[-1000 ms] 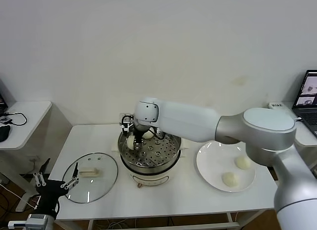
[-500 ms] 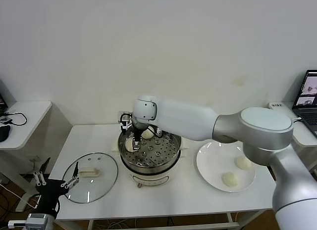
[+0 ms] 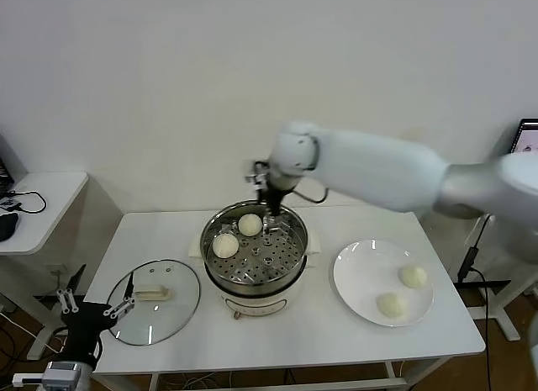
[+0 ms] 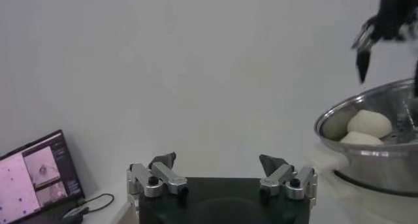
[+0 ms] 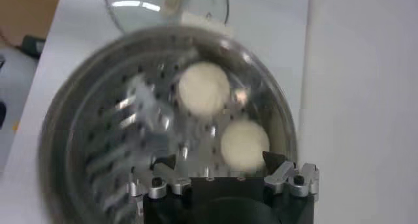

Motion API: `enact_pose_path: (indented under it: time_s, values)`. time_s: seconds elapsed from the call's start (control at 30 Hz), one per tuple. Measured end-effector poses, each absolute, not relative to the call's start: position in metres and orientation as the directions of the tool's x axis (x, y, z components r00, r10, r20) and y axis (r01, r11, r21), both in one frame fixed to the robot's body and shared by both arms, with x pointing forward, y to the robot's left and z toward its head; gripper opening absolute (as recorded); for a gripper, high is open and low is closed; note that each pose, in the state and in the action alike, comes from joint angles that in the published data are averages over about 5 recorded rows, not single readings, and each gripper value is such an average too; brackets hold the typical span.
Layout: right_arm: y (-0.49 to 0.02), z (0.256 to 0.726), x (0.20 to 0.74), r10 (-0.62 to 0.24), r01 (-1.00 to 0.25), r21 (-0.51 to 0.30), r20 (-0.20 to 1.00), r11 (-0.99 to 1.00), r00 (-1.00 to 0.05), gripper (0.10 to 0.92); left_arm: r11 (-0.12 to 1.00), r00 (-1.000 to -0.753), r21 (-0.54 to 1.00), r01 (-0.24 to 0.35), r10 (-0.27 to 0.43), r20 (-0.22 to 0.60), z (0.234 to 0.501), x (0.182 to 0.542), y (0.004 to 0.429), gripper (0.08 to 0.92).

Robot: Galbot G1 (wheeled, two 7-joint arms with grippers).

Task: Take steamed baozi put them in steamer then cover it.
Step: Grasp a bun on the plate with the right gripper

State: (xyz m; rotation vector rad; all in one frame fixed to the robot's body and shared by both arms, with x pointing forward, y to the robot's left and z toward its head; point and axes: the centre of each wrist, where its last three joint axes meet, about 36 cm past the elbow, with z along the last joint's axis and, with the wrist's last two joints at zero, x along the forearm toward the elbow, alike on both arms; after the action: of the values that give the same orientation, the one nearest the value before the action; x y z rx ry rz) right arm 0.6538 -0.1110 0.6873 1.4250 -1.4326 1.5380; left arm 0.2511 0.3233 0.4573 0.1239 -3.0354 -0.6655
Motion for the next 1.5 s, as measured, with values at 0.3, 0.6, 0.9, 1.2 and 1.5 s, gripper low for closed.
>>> enact_pose_path:
  time_s: [0.3, 0.6, 0.9, 1.2, 1.5]
  values:
    - [-0.23, 0.676, 0.624, -0.162, -0.928, -0.284, 0.954, -0.24, -0.251, 0.823, 0.908, -0.998, 0.415, -0.055, -0.068, 0.017, 0.456, 0.253, 0.318, 0.823]
    - [-0.307, 0.63, 0.584, -0.114, -0.947, -0.246, 0.967, -0.209, -0.226, 0.823, 0.91, -0.998, 0.413, -0.045, -0.063, 0.028, 0.453, 0.252, 0.312, 0.823]
    - [-0.35, 0.579, 0.556, -0.083, -0.964, -0.201, 0.979, -0.175, -0.189, 0.823, 0.909, -0.997, 0.414, -0.04, -0.065, 0.047, 0.448, 0.249, 0.309, 0.823]
    - [-0.368, 0.53, 0.54, -0.069, -0.978, -0.149, 0.988, -0.143, -0.14, 0.823, 0.908, -0.996, 0.416, -0.038, -0.066, 0.053, 0.446, 0.248, 0.307, 0.823]
    - [-0.376, 0.496, 0.541, -0.059, -0.986, -0.126, 0.991, -0.111, -0.12, 0.822, 0.907, -0.996, 0.418, -0.044, -0.074, 0.055, 0.445, 0.249, 0.309, 0.823]
